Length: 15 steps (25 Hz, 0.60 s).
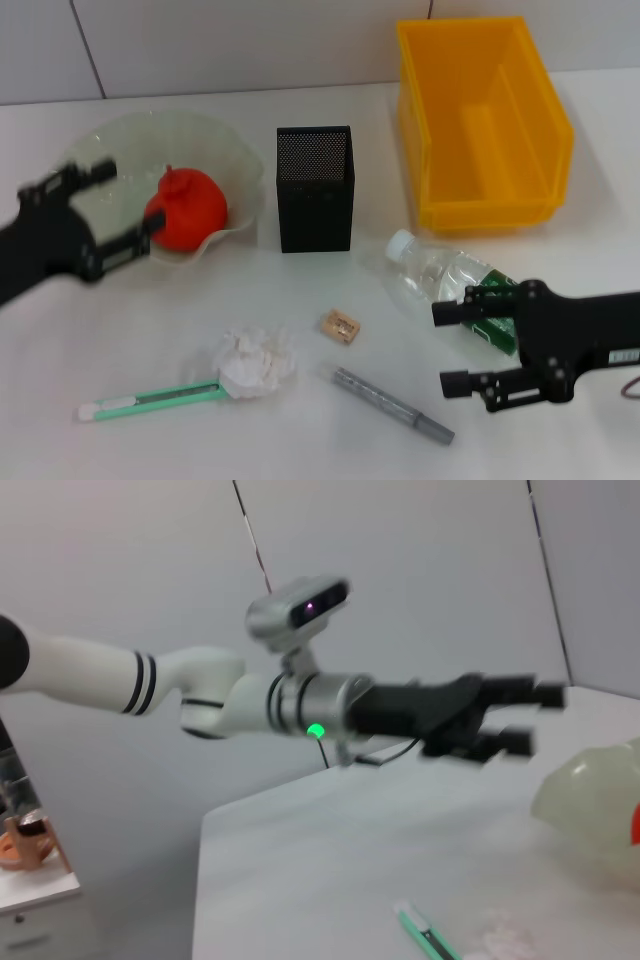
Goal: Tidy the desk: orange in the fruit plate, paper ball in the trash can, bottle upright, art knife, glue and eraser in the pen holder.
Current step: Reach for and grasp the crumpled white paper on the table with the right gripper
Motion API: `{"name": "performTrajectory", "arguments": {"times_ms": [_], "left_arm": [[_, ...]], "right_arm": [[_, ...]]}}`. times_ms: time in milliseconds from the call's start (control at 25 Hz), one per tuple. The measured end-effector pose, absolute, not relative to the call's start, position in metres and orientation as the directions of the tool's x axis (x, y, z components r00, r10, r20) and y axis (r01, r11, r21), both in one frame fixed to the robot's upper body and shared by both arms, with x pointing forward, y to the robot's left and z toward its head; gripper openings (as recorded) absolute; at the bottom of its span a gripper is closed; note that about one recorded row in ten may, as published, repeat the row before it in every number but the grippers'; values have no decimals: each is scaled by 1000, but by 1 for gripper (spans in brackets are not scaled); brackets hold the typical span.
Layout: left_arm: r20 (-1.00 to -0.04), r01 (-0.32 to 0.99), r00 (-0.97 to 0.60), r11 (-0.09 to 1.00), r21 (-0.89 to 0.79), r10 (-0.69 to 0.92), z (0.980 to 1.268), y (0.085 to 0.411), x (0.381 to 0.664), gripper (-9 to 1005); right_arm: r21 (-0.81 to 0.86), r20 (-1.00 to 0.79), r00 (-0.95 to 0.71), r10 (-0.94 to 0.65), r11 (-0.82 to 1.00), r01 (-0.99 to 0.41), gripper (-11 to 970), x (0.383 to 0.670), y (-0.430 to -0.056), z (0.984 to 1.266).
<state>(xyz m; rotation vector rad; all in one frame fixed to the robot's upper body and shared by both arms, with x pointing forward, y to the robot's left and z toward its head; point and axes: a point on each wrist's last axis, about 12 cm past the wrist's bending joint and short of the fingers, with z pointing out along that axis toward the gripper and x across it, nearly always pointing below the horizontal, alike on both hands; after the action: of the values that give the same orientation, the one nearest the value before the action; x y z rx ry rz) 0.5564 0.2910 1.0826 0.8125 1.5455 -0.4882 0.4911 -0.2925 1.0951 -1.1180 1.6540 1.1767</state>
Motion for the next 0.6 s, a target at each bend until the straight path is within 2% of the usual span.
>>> {"name": "performTrajectory", "arguments": {"times_ms": [80, 120, 160, 200, 240, 280, 320, 360, 400, 440, 600], "left_arm": [[-977, 735, 9, 661, 150, 212, 1083, 291, 556, 668], [-983, 787, -4, 607, 110, 183, 1070, 302, 517, 689], [-983, 787, -4, 607, 110, 183, 1070, 302, 517, 748], [-984, 803, -36, 590, 77, 176, 1059, 308, 493, 807], [-984, 803, -36, 590, 77, 176, 1059, 308, 493, 807], [-984, 803, -36, 590, 77, 176, 1059, 308, 493, 807], [-982, 813, -53, 579, 62, 179, 1051, 310, 479, 807], [-982, 813, -53, 579, 62, 179, 1051, 310, 479, 807], [-983, 849, -80, 529, 18, 163, 1043, 308, 456, 807], [-984, 850, -84, 526, 13, 159, 1043, 308, 453, 807], [-980, 857, -137, 513, -43, 146, 1036, 306, 443, 807]], "right_arm": [[259, -929, -291, -229, 161, -952, 787, 498, -291, 1105], [251, -919, -281, -277, 138, -958, 787, 506, -286, 1117], [251, -919, -281, -277, 138, -958, 787, 506, -286, 1117], [253, -897, -276, -346, 111, -961, 787, 518, -277, 1132], [253, -897, -276, -346, 111, -961, 787, 518, -277, 1132], [259, -879, -277, -387, 99, -961, 787, 524, -270, 1141], [272, -835, -274, -477, 74, -959, 787, 536, -254, 1163], [272, -835, -274, -477, 74, -959, 787, 536, -254, 1163], [280, -781, -264, -566, 61, -958, 787, 546, -234, 1186], [280, -781, -264, -566, 61, -958, 787, 546, -234, 1186], [246, -683, -218, -697, 61, -967, 786, 559, -198, 1227]]}}
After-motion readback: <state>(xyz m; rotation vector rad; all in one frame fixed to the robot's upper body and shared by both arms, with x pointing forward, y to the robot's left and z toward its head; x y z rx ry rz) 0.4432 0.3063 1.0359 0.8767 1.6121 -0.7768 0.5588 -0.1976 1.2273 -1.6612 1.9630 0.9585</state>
